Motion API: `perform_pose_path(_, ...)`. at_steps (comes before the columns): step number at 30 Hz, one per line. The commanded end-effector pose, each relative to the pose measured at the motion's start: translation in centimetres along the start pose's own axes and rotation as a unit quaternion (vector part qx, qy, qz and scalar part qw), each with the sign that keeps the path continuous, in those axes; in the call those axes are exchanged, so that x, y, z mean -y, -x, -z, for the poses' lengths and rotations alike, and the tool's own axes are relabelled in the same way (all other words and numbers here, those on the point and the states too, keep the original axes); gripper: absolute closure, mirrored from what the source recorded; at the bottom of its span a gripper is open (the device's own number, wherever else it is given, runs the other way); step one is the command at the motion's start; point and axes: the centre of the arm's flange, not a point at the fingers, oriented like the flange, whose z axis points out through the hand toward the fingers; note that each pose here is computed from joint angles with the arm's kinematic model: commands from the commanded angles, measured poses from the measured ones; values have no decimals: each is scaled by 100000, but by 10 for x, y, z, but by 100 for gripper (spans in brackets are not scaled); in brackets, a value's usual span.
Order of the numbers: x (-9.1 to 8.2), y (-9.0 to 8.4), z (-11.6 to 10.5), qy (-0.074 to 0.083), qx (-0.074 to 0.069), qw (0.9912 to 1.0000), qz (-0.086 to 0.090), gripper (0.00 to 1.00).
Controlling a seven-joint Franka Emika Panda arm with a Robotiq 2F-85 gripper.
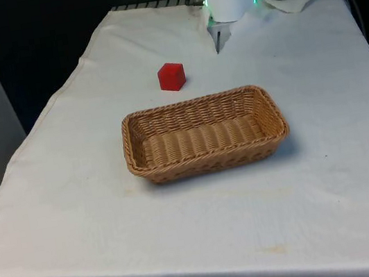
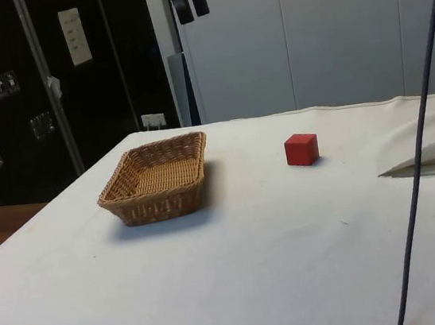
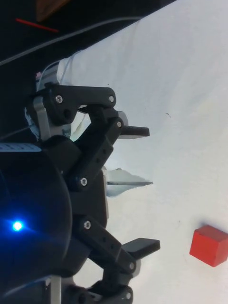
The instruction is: Pick up the cube and place it into the basket.
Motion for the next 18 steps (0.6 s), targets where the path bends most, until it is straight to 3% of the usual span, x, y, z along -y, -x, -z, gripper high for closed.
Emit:
perform_pose_path(1,-1,3,1,487,-666,99996,-221,0)
perform_pose_path(6,-4,9,-1,904,-776,99992,-336,0)
perform_pose_path(7,-3,7,-2,426,-101,99999,-107,0)
perform_pose_path(9,-6,12,-3,1138,-954,99988,-516,0)
perform_pose_path(17,-12,22,-8,1631,-1192,99974,-1044,0)
perform_pose_path(18,-11,20,-9,1222,-511,99988,-768,0)
